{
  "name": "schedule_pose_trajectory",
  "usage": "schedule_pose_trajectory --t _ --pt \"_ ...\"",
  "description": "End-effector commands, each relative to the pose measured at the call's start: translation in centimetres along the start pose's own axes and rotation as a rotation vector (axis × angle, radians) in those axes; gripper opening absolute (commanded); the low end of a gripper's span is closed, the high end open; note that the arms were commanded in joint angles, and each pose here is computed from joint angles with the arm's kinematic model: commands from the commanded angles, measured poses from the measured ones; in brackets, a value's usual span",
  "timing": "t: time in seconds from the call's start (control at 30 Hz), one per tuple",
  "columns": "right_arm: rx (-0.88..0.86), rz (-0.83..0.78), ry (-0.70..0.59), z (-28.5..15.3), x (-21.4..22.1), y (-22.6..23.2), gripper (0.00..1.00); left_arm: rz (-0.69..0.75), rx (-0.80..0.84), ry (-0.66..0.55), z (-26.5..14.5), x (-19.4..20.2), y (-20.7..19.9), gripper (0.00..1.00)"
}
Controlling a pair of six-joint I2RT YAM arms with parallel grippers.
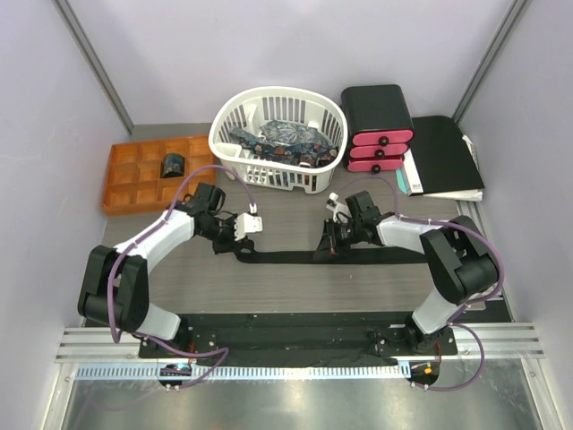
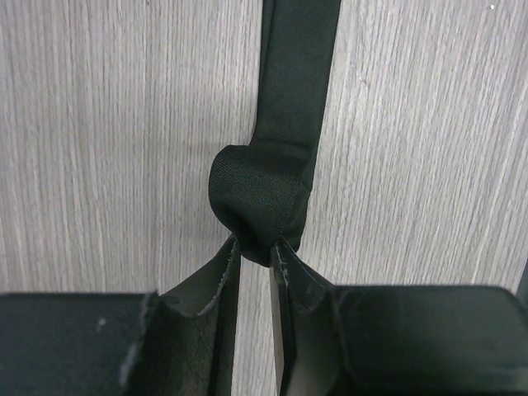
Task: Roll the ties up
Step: Roll the tie at the center of the board.
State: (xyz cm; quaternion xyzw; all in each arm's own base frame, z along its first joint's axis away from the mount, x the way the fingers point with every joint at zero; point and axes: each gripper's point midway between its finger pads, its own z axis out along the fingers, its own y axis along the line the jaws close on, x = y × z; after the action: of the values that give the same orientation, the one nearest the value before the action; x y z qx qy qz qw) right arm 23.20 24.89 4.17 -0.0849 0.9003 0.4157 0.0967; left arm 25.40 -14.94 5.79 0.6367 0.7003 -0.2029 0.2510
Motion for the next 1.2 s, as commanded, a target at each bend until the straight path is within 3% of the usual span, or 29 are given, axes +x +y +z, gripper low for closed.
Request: schedule_pose_trajectory --t 0.0,0.3,0.53,0.7,0.83,0.93,1.1,1.17 --pt "0.023 0.015 -0.049 0.5 -1.0 -1.0 0.11 0.042 -0.014 -0.028 -0.3 -2.1 0.6 0.21" --pt "0.045 0.123 -0.007 1.9 0.2 -2.6 0.1 0.064 0.045 -0.061 2.1 -5.6 -0.4 0.22" --pt "0.026 0.135 -0.049 2.1 -0.9 -2.3 0.1 0.072 0.097 -0.064 5.6 -7.9 -2.0 0.21" --pt "-0.067 0.13 -0.111 1.3 -2.2 0.1 0.17 0.054 0.039 0.032 8.0 -7.5 -1.4 0.2" --pt "-0.125 0.051 -0.193 -0.3 -3.6 2.6 0.32 0.024 0.031 0.05 8.4 -7.5 -0.9 0.2" --pt "-0.141 -0.026 -0.218 -1.2 -4.0 3.6 0.36 0.019 0.036 0.048 8.3 -7.6 -1.0 0.2" --pt "-0.097 -0.164 -0.22 -1.7 -4.7 3.7 0.33 0.019 0.031 0.013 7.0 -8.2 -1.8 0.2" --pt "-0.067 -0.286 -0.244 -1.8 -5.2 3.6 0.29 0.016 0.019 0.01 6.8 -8.0 -1.9 0.2"
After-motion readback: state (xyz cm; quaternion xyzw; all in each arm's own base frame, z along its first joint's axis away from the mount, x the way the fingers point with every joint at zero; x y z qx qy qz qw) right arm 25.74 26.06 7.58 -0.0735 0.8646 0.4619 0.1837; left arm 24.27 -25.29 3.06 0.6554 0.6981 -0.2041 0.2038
